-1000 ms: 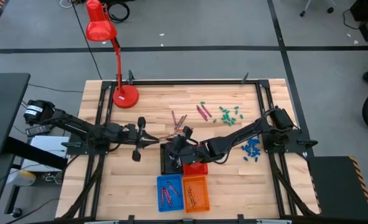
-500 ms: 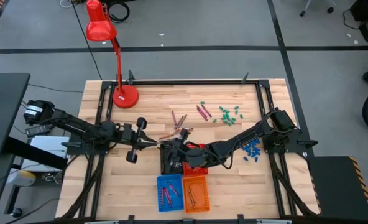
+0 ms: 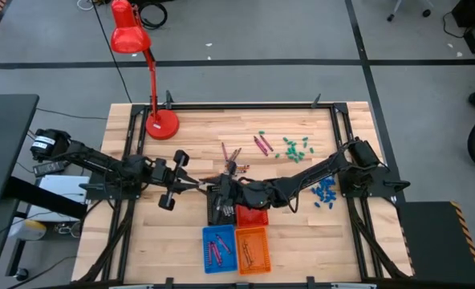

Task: Sort crayons
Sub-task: Put the black crayon into the black basket

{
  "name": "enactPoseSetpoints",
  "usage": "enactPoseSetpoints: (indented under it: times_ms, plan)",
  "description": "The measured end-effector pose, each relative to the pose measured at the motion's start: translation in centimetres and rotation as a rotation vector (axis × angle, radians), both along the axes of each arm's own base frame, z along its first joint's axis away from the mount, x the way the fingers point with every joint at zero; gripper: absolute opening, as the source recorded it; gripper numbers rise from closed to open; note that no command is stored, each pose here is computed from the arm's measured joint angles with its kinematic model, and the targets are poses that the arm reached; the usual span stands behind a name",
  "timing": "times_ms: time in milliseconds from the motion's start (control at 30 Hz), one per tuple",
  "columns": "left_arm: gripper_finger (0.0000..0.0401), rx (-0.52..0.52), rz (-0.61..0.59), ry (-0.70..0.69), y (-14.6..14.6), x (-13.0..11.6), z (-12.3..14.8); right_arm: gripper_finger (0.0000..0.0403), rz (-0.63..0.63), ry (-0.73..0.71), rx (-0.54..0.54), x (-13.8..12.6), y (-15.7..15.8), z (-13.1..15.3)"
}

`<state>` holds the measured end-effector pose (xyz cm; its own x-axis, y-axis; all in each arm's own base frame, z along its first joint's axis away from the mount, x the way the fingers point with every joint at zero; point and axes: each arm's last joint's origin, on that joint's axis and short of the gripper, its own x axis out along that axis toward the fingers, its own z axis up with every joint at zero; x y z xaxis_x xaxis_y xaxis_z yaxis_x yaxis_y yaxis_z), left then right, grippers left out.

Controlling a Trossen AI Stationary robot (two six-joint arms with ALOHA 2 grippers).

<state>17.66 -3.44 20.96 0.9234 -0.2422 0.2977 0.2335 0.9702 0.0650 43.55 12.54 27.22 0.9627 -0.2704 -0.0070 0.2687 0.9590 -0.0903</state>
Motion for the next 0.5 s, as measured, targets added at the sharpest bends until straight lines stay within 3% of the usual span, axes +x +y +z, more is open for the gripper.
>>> enactPoseSetpoints:
  times_ms: [300,500]
  plan:
    - [0.0036,-0.002,0.0,-0.012,0.0,-0.03,0.11,0.0124,0.04,-0.04,-0.032,0.33,-0.85,0.49]
    - [0.0036,-0.004,0.001,-0.024,0.01,-0.07,0.22,0.0094,0.039,-0.041,-0.039,0.34,-0.88,0.52]
